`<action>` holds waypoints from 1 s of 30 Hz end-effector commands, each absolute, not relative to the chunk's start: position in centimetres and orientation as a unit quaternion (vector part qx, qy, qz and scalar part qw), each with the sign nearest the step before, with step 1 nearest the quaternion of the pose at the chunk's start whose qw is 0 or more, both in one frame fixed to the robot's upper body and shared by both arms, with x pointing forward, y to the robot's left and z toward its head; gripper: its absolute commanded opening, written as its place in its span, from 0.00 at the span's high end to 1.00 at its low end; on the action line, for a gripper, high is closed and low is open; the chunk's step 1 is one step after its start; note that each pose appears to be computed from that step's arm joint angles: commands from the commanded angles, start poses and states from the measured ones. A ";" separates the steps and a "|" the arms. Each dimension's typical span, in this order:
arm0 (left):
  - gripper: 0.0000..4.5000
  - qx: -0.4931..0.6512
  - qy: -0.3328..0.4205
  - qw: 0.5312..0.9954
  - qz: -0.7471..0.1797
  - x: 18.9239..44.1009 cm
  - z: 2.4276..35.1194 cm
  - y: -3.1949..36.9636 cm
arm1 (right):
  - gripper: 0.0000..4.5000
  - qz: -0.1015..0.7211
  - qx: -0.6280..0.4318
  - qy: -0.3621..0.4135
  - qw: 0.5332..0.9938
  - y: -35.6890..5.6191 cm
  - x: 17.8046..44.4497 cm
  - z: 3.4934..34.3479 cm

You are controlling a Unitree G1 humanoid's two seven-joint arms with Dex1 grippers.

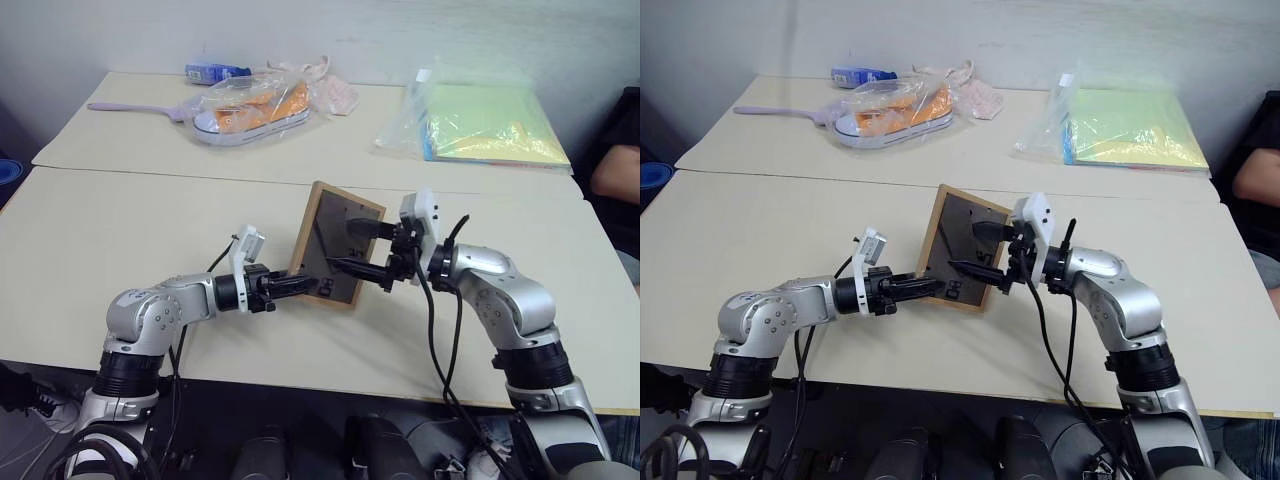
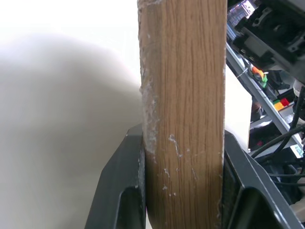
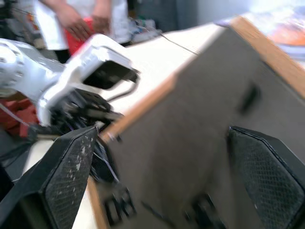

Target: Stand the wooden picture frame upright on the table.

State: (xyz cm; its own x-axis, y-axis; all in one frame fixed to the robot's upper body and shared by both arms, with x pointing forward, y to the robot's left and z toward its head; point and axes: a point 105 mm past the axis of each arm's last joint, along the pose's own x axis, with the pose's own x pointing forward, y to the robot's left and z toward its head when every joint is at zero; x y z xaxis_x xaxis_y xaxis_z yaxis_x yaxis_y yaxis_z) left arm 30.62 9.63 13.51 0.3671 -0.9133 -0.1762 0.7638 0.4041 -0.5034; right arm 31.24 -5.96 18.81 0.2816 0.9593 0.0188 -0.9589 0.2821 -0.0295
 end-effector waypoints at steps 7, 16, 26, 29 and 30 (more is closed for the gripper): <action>0.72 -0.288 0.286 0.756 -0.514 30.3 15.2 10.3 | 0.01 0.624 -0.161 -0.123 0.755 -8.8 28.8 19.3; 0.72 -0.376 0.384 0.638 -0.551 27.8 16.6 11.6 | 0.01 0.546 -0.321 -0.234 0.737 -14.6 29.1 20.6; 0.72 -0.416 0.398 0.599 -0.556 27.9 18.1 10.6 | 0.01 0.513 -0.485 -0.331 0.626 -10.4 29.6 17.3; 0.72 -0.414 0.405 0.595 -0.557 27.7 18.1 10.2 | 0.01 0.479 -0.497 -0.375 0.619 -9.3 29.9 17.7; 0.72 -0.412 0.408 0.594 -0.558 27.5 18.0 10.1 | 0.09 0.469 -0.498 -0.388 0.618 -9.1 29.9 17.8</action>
